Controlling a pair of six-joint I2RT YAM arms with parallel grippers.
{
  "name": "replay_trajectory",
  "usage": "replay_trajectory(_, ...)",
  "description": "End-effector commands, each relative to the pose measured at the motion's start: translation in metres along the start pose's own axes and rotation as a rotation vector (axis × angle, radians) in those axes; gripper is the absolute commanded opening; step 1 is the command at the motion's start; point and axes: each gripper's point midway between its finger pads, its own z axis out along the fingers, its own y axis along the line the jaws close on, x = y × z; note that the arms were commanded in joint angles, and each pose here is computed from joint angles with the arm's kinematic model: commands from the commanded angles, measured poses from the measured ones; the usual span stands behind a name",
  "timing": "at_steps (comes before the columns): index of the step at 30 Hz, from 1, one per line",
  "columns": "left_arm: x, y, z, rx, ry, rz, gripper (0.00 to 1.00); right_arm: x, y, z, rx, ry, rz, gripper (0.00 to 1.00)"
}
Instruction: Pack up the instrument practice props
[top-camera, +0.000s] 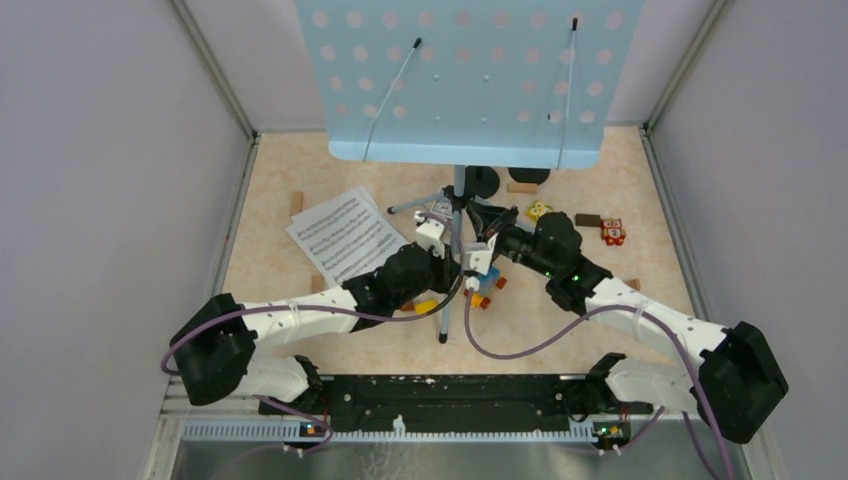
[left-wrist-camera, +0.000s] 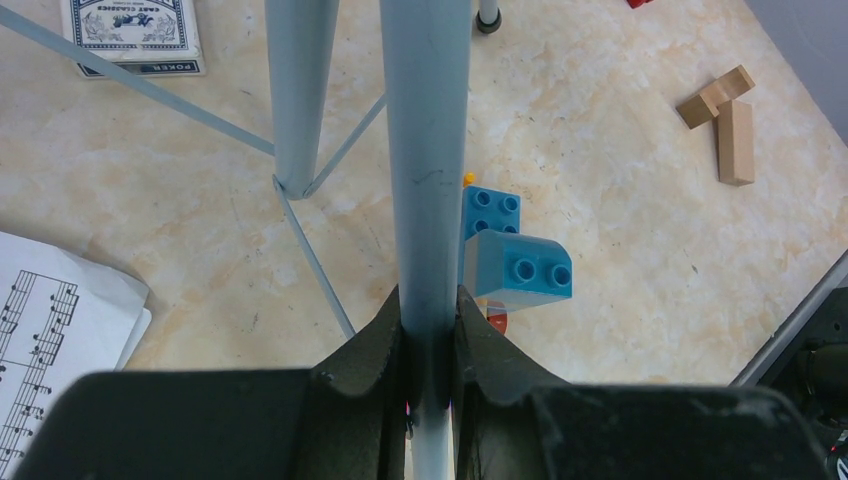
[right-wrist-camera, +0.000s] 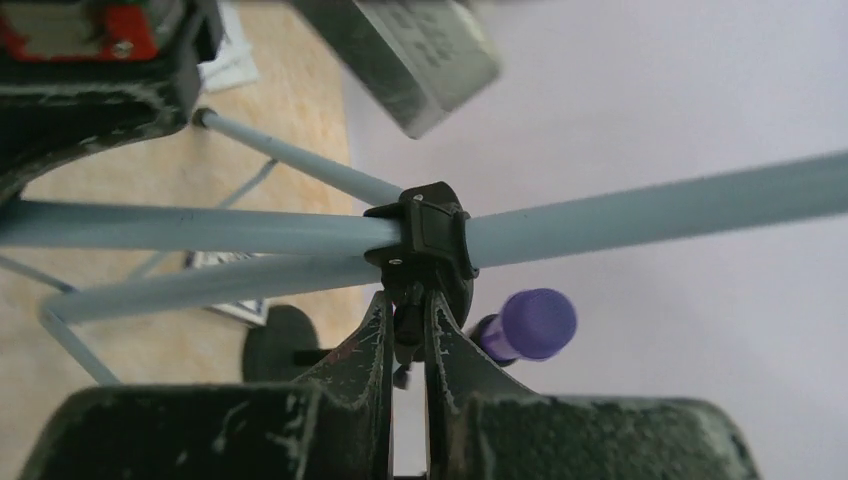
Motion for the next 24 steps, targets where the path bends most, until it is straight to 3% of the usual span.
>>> replay_trajectory(1,0.062,0.068,-0.017,-0.235,0.198,0.092,0.0,0.048,0.041,-0.027,-0.293,0.257,-0.442,0.0)
replay_trajectory(4,0.064,0.068,-0.016,-0.235,0.204,0.09,0.0,0.046,0.022,-0.035,-0.201,0.287,-0.564,0.0)
replay_trajectory(8,0.066,0.068,-0.014,-0.233,0.21,0.084,0.0,0.019,-0.009,-0.039,0.004,0.203,-0.448,0.13)
replay_trajectory(12,0.066,0.066,-0.012,-0.232,0.212,0.079,0.0,-0.009,-0.041,-0.05,0.198,0.094,-0.152,0.46)
replay_trajectory(14,0.065,0.066,-0.012,-0.23,0.206,0.075,0.0,-0.019,-0.05,-0.059,0.292,0.033,0.021,0.55)
replay_trajectory(20,0.066,0.064,-0.009,-0.227,0.216,0.076,0.0,-0.009,-0.051,-0.096,0.599,-0.06,0.631,0.59)
replay_trajectory(24,0.067,0.063,-0.007,-0.223,0.222,0.074,0.0,0.016,-0.051,-0.12,0.86,-0.093,1.127,0.57)
